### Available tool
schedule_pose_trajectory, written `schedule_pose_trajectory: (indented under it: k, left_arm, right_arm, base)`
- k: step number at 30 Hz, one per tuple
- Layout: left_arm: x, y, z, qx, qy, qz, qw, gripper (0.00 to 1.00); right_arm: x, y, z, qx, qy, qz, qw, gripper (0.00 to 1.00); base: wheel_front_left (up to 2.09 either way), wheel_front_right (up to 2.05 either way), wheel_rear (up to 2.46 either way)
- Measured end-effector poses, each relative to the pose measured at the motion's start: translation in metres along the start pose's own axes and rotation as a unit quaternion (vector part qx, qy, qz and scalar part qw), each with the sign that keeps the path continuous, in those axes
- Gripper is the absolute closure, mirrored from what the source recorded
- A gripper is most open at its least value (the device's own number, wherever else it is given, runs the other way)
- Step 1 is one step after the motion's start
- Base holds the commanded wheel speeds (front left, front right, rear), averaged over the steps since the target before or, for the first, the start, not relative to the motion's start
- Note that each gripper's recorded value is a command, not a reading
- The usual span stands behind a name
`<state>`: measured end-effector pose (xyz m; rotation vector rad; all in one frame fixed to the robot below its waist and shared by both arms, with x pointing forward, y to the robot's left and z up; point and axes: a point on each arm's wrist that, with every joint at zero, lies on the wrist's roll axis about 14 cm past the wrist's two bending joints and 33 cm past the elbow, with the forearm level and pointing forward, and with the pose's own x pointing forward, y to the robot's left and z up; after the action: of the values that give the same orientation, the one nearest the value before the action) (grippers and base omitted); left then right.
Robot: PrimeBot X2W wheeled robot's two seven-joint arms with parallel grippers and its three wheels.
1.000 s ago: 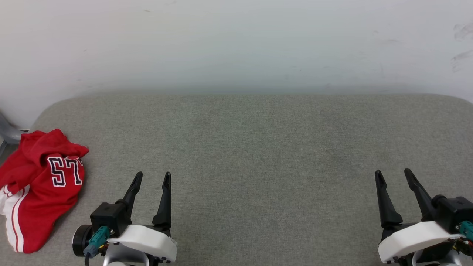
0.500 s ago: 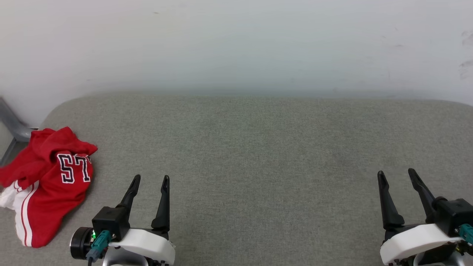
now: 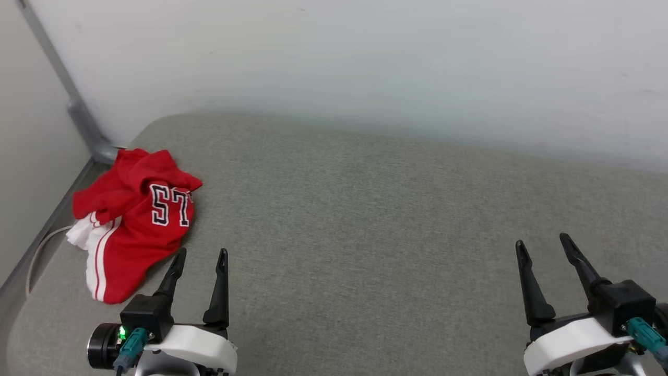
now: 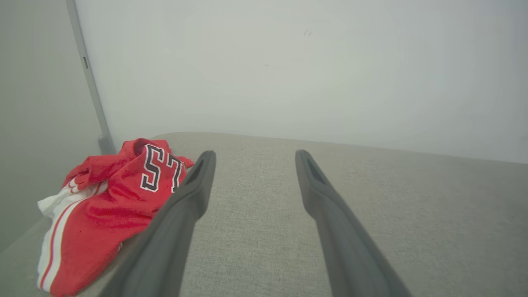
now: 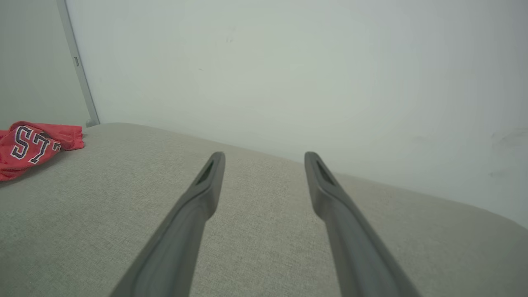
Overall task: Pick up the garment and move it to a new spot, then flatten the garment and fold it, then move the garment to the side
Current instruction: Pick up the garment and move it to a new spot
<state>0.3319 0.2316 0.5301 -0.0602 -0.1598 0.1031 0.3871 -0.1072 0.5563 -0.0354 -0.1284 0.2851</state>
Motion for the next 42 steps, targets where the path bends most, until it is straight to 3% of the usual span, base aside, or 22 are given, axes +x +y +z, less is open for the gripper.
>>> schedule_pose_trajectory:
  k: [12,24,35,42]
  left_arm:
    - [-0.044,0.069,0.009,0.006,-0.007,0.114,0.993,0.0]
    - [-0.085,0.112,0.016,0.032,-0.005,0.192,0.981,0.0]
    - [-0.088,0.121,0.015,0.04,0.004,0.204,0.978,0.0]
    - [-0.06,0.127,0.012,0.047,0.015,0.188,0.981,0.0]
  right_arm:
    - [0.033,0.077,-0.001,0.029,-0.002,0.115,0.993,0.0]
    - [0.048,0.134,-0.005,0.039,-0.001,0.196,0.98,0.0]
    - [0.058,0.143,-0.008,0.05,-0.001,0.206,0.977,0.0]
    - [0.065,0.135,-0.016,0.046,0.01,0.196,0.98,0.0]
  base:
    - [0.0,0.0,0.0]
    - [0.0,0.0,0.0]
    - [0.0,0.0,0.0]
    - [0.0,0.0,0.0]
